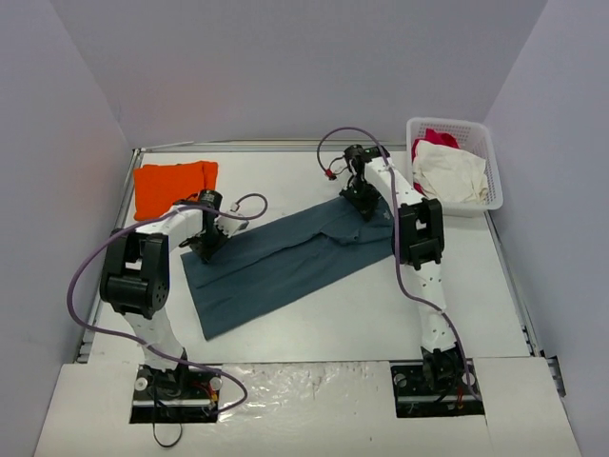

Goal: Fold and stack the t-shirts
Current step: Rotate the tshirt 90 degrees

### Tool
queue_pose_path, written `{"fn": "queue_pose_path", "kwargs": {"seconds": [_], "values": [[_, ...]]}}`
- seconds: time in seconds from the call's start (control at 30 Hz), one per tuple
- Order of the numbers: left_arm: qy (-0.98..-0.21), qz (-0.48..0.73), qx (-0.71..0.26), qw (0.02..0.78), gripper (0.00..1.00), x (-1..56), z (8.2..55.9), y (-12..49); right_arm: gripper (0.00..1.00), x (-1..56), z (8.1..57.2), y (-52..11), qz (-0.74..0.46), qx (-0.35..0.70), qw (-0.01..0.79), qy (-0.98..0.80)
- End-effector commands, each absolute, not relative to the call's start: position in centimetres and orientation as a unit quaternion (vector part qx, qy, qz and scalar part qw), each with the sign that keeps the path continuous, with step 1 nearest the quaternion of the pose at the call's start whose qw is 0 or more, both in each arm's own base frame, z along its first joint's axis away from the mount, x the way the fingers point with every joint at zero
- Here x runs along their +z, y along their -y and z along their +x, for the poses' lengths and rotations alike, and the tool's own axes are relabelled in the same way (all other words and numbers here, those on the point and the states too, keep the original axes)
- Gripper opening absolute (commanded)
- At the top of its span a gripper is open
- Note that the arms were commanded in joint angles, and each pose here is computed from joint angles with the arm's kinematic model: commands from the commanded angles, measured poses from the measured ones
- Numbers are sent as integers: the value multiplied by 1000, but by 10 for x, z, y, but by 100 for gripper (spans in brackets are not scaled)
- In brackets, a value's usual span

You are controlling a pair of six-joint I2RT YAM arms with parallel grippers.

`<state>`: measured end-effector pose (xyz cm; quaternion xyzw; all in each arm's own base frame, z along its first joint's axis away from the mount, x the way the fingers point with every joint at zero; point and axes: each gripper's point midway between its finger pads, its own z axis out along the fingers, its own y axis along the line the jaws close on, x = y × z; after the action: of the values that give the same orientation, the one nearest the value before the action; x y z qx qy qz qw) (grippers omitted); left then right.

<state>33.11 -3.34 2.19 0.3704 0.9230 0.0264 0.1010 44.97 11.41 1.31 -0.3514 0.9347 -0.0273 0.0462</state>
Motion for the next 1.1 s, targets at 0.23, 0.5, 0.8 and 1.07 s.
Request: {"fn": "queue_pose_path", "kwargs": {"seconds": [0.23, 0.5, 0.8, 1.07], "values": [[-940, 329, 57, 65, 2, 36, 311, 5, 0, 18, 479, -138, -376, -38, 89, -921], [-937, 313, 30, 153, 2, 112, 318, 23, 34, 72, 484, -141, -363, -50, 164, -916], [-908, 315, -36, 275, 2, 158, 312, 48, 33, 65, 463, -160, -368, 10, 158, -916], [-912, 288, -42, 290, 2, 159, 286, 30, 29, 50, 438, -190, -405, 52, 133, -903]]}}
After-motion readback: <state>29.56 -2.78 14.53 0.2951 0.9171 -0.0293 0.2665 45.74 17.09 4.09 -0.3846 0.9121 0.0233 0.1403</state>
